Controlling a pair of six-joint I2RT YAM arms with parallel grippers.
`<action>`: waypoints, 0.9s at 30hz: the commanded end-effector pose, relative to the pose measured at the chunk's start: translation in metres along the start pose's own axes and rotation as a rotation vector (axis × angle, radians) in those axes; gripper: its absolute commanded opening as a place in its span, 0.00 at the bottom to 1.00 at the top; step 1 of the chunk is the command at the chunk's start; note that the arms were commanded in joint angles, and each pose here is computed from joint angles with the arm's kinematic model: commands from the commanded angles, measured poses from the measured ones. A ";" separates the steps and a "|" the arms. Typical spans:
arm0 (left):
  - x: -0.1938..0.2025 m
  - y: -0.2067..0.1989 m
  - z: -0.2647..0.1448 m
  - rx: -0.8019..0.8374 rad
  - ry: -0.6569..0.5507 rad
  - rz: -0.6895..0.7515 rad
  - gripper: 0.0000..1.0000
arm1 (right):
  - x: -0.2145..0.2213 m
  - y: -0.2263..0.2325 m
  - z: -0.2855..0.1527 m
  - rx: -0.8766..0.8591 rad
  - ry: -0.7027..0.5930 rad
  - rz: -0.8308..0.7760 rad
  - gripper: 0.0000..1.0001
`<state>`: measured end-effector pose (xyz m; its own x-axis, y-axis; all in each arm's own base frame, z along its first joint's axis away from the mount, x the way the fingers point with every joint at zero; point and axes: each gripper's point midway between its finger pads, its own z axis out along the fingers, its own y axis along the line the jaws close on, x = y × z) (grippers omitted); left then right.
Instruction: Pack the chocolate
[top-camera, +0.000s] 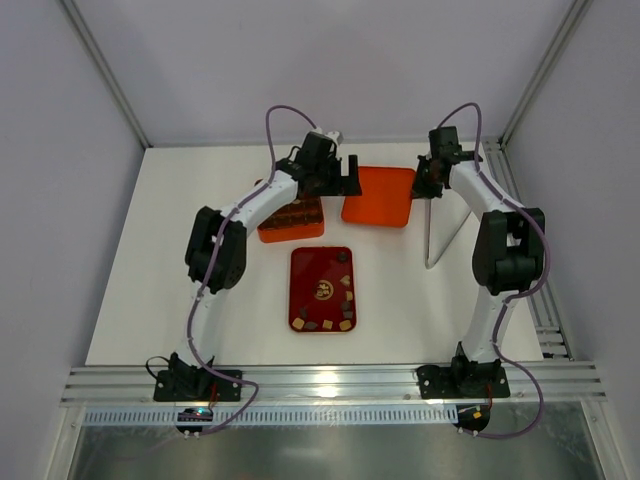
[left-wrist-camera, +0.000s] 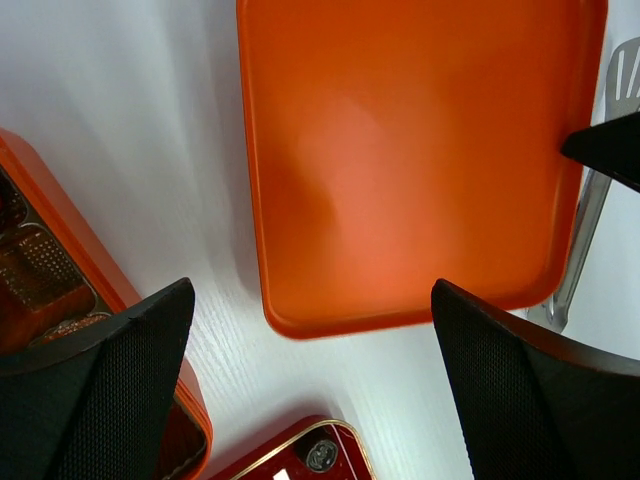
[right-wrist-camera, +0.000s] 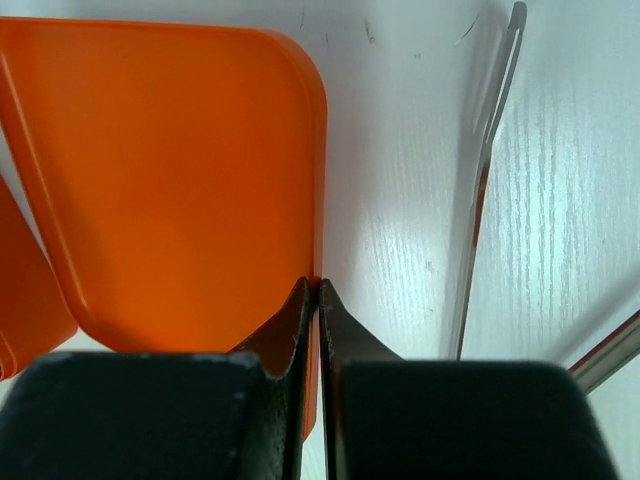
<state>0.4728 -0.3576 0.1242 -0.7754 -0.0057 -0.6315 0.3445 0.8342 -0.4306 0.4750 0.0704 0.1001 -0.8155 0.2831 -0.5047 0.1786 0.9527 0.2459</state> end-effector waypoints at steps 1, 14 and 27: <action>-0.013 -0.009 0.006 0.022 -0.028 0.017 0.98 | -0.010 0.012 -0.023 -0.064 -0.042 0.015 0.04; -0.010 -0.014 0.031 0.115 0.001 -0.061 0.93 | -0.010 0.010 -0.044 -0.171 -0.054 0.073 0.04; -0.012 -0.048 0.024 0.322 0.038 -0.176 0.67 | -0.009 0.023 -0.054 -0.263 -0.058 0.098 0.04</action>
<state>0.4777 -0.3938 0.1082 -0.8594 -0.0803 -0.5049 0.3110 0.7018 -0.6409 0.4518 0.0724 0.1171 -0.8126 0.3687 -0.4513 0.1638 0.8877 0.4304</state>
